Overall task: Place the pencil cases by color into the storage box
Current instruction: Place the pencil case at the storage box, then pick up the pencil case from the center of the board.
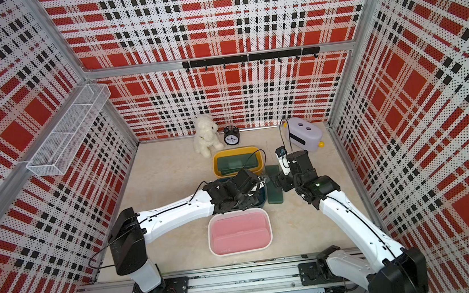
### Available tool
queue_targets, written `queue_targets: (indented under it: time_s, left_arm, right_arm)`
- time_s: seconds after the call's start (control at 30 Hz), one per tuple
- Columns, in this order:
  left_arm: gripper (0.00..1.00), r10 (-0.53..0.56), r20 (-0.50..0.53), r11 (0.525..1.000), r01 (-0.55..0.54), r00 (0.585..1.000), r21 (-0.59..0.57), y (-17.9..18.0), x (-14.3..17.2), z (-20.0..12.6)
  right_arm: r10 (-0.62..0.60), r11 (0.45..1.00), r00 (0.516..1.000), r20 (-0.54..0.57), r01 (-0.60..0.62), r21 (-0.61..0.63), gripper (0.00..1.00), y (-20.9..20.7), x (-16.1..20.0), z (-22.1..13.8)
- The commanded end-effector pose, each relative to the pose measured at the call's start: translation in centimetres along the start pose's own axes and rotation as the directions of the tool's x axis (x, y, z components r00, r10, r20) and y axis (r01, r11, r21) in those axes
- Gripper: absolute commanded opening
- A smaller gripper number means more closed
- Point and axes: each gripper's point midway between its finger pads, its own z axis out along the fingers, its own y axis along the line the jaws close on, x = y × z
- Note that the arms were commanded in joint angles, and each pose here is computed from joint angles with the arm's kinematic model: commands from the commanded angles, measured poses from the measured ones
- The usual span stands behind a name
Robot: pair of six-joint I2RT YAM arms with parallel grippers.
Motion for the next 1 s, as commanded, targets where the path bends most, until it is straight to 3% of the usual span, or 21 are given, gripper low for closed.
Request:
queue_targets:
  time_s: [0.0,0.17,0.47,0.8,0.97]
  left_arm:
    - [0.85,-0.116,0.098,0.993,0.118,0.988,-0.019,1.8,-1.3,-2.1]
    - [0.85,-0.271,0.177,0.957,0.284,0.946,-0.051,4.4,-0.3,-3.9]
    - [0.86,-0.508,0.308,0.83,0.552,0.804,-0.073,9.7,3.0,-6.8]
    - [0.87,-0.653,0.347,0.717,0.697,0.674,-0.004,11.9,5.0,-7.2]
    - [0.87,-0.689,0.339,0.688,0.726,0.64,0.028,12.3,5.7,-6.8]
  right_arm:
    - [0.035,0.999,0.999,-0.013,-0.035,0.021,1.0,-0.6,0.4,0.8]
    - [0.054,0.998,0.996,-0.071,-0.053,0.015,1.0,-0.3,1.2,2.3]
    - [0.163,0.986,0.967,-0.196,-0.157,0.05,1.0,-0.1,2.7,6.1]
    - [0.263,0.964,0.926,-0.272,-0.243,0.104,1.0,-0.1,3.3,10.2]
    - [0.295,0.955,0.91,-0.292,-0.274,0.11,1.0,0.2,3.2,12.2]
